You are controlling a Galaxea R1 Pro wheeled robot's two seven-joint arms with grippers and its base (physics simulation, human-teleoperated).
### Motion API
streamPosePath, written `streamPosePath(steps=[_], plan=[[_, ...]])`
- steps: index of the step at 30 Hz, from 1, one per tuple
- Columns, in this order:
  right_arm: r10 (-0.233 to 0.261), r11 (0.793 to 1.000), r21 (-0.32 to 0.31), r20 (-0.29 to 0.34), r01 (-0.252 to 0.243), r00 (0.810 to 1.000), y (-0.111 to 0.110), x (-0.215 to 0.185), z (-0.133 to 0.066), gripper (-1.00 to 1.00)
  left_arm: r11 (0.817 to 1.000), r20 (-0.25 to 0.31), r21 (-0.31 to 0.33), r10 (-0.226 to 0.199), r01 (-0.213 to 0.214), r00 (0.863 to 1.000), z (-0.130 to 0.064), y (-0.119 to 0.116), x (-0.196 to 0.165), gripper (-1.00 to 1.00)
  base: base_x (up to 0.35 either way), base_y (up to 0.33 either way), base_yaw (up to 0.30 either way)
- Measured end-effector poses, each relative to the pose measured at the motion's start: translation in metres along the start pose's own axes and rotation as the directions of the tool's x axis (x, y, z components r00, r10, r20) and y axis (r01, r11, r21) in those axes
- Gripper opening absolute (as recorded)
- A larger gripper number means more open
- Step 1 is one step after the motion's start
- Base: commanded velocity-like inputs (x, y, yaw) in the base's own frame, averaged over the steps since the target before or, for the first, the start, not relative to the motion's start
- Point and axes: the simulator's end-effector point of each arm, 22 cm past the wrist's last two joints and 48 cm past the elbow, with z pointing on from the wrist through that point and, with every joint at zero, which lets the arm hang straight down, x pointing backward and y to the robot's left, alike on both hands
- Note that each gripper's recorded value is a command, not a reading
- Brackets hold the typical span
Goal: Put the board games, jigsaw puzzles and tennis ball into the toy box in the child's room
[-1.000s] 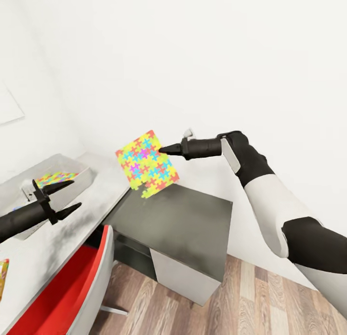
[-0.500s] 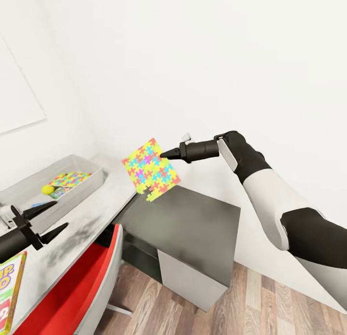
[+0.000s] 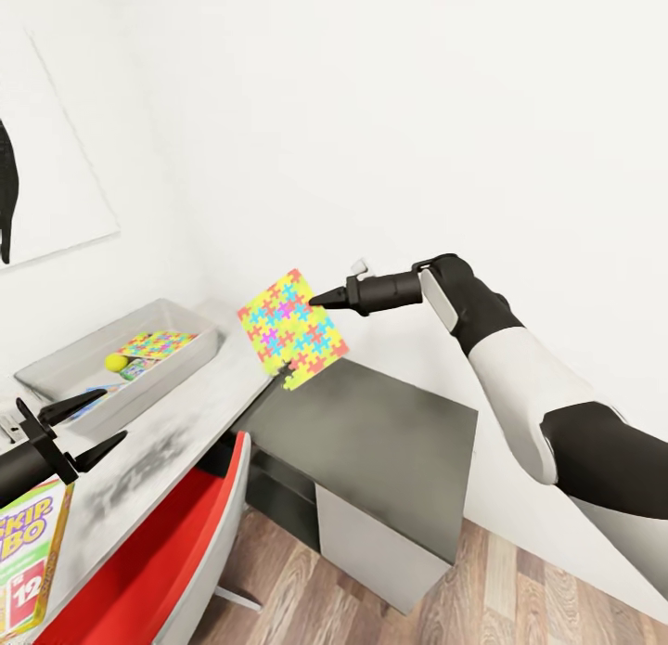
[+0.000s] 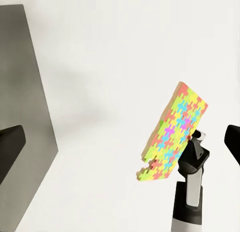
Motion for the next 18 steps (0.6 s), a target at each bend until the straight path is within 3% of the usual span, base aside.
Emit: streamPosePath(steps=[6,16,18], plan=[[-0.009,1.000,-0.001,0.004,0.009,1.000,0.007,-0.003,-0.001,-1.00,0.999,0.009,-0.028,0.022,-0.022,1.000,-0.002,0.004,-0.002,1.00,0.000,0.000,0.097],[-0.027,1.000,0.001,0.011,0.027,1.000,0.017,-0.007,-0.006,-1.00,0.999,0.022,-0.044,0.025,-0.024,0.999,-0.005,0.007,-0.004,1.00,0.000,0.000,0.087],[-0.031,1.000,0.003,0.011,0.031,0.999,0.018,-0.007,-0.007,-1.00,0.997,0.026,-0.072,0.031,-0.029,0.999,-0.005,0.015,-0.005,1.00,0.000,0.000,0.036]])
